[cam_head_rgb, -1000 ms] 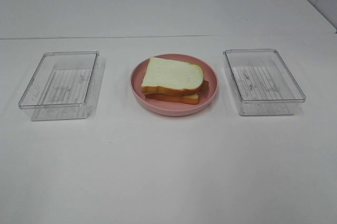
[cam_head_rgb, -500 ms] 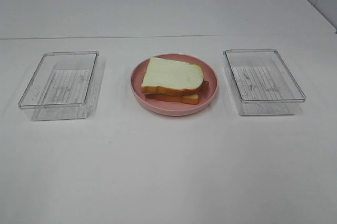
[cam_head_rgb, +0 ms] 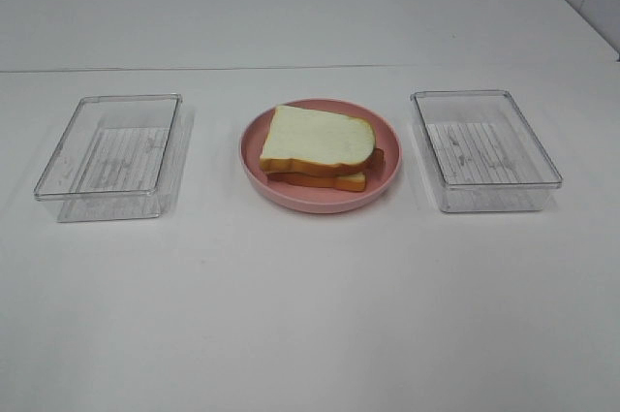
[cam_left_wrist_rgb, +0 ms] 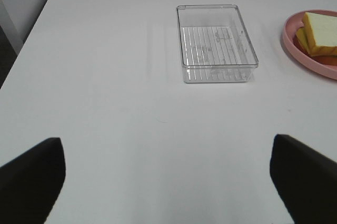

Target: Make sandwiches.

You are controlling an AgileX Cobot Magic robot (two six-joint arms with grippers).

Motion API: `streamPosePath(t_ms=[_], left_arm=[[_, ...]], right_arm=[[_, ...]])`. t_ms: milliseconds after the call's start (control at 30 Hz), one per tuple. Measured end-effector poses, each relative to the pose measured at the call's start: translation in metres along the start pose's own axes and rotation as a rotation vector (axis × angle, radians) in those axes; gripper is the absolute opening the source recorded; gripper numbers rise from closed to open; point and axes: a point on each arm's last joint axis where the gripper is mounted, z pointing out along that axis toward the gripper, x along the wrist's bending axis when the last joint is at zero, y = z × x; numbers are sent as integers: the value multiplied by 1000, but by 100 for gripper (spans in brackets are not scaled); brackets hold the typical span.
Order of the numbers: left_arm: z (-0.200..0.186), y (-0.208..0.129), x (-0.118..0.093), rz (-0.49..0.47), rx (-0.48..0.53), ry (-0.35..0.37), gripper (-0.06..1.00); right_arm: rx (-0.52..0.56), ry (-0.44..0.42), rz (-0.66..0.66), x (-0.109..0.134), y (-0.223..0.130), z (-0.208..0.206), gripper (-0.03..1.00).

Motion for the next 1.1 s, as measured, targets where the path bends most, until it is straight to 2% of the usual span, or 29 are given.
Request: streamPosePath(t_ms=[1100], left_arm=[[0, 0, -2, -10, 0, -18, 97]], right_arm=[[0, 0, 0, 0, 0, 0, 85]])
